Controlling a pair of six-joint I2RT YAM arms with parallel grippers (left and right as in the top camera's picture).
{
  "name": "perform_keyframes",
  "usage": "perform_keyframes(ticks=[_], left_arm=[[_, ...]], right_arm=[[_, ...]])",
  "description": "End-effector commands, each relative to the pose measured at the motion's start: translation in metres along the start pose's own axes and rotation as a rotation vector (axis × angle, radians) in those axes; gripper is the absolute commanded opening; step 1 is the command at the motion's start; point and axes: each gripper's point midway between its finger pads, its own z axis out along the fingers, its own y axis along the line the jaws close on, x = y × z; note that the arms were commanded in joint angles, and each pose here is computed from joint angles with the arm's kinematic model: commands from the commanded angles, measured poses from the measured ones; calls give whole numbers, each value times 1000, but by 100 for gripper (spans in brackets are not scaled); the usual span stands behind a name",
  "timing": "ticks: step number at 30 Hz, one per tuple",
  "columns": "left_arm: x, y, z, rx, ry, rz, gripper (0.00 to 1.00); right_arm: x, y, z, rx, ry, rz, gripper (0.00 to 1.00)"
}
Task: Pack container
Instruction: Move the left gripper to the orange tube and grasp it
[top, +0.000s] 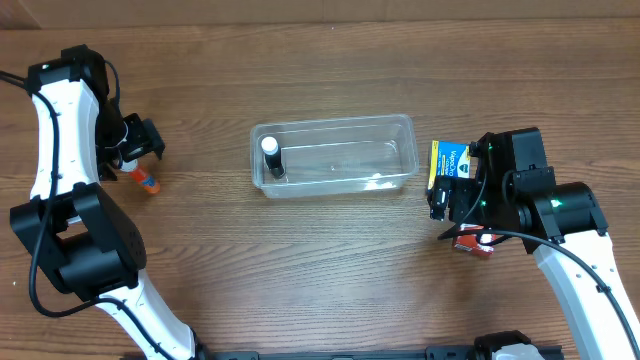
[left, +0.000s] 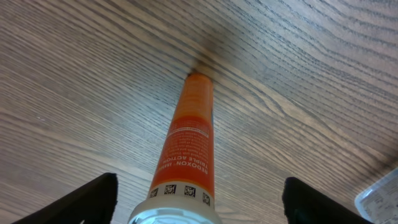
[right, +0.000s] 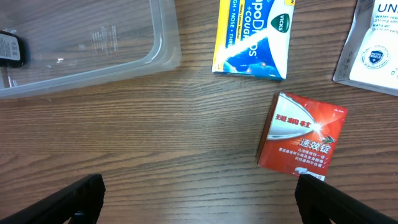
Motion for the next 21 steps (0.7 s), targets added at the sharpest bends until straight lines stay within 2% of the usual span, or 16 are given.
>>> perform_keyframes(ticks=[1,4,8,21], left_arm=[[2,-2,2,11,13,7,74],[4,2,2,-9,21,7,65],[6,7,2,-38,27,8,59],[3,6,4,-36,17,3,63]], right_arm=[[-10,1,-8,-2,-36,10,100],[-10,1,-8,-2,-36,10,100],[-10,1,-8,-2,-36,10,100],[-9,0,-8,-1,-33,10,100]])
